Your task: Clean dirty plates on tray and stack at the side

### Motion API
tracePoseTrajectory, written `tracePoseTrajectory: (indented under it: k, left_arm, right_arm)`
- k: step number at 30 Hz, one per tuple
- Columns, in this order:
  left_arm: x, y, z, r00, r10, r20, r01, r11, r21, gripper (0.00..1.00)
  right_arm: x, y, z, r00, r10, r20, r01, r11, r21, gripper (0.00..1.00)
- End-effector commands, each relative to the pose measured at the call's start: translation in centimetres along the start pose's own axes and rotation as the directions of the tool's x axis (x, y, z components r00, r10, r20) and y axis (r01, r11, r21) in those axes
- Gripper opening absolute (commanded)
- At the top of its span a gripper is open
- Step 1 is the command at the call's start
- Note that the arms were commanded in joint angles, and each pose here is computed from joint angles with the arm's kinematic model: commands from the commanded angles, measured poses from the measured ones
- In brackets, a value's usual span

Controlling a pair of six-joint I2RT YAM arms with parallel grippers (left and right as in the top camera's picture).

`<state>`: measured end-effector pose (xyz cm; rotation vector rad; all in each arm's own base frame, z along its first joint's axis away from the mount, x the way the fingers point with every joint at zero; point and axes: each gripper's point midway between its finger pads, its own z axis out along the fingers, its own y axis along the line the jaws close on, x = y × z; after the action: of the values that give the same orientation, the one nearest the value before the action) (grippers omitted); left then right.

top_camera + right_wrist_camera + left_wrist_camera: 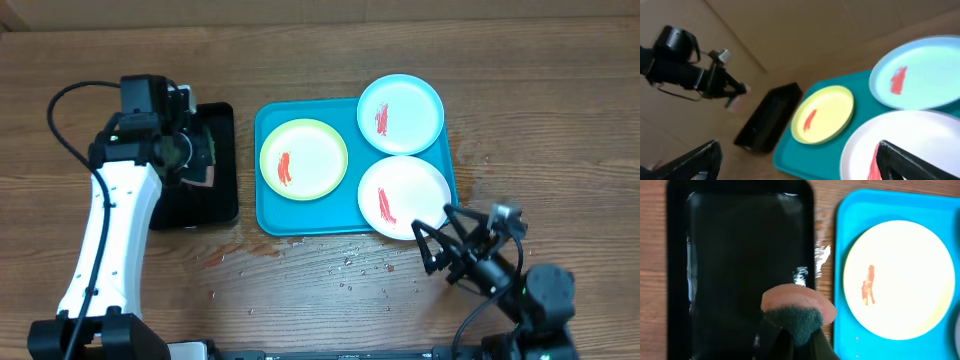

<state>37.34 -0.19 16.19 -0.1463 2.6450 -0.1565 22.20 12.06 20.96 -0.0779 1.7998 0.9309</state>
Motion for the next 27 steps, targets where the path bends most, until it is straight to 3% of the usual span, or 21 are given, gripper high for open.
tracePoseTrajectory:
  k: [1, 10, 17, 23, 26, 27]
  left_arm:
    - [-1.1, -2.7, -1.7, 0.996, 0.064, 0.067, -0.068, 0.996, 0.055, 0.04]
    - [-1.0, -9.6, -1.9, 0.972, 0.197, 0.124, -0.215, 0.964, 0.155, 0.04]
    - [-1.3, -15.8, -0.9, 0.962, 0.204, 0.184, -0.246, 0.937, 0.248, 0.04]
    - [-0.2, -17.4, 4.4, 0.987, 0.135, 0.084, -0.153, 0.95, 0.273, 0.04]
    - [0.7, -17.6, 7.0, 0.992, 0.122, 0.026, -0.124, 0.952, 0.281, 0.04]
    - [1.0, -17.6, 7.7, 0.993, 0.116, 0.01, -0.114, 0.954, 0.278, 0.04]
  right_arm:
    - [-2.6, 0.7, 1.2, 0.989, -0.138, -0.051, 0.139, 0.99, 0.021, 1.0]
    - [-5.9, -2.1, 7.7, 0.933, -0.171, -0.316, 0.211, 0.973, 0.096, 1.0]
    - [-4.8, -5.3, 12.3, 0.889, -0.117, -0.442, 0.185, 0.976, 0.115, 1.0]
    - [-1.5, -5.5, 14.7, 0.834, -0.187, -0.519, 0.282, 0.953, 0.109, 0.81]
    - [0.2, -5.1, 15.9, 0.805, -0.226, -0.548, 0.346, 0.93, 0.124, 0.76]
    - [0.7, -4.9, 16.2, 0.797, -0.236, -0.556, 0.359, 0.925, 0.123, 0.69]
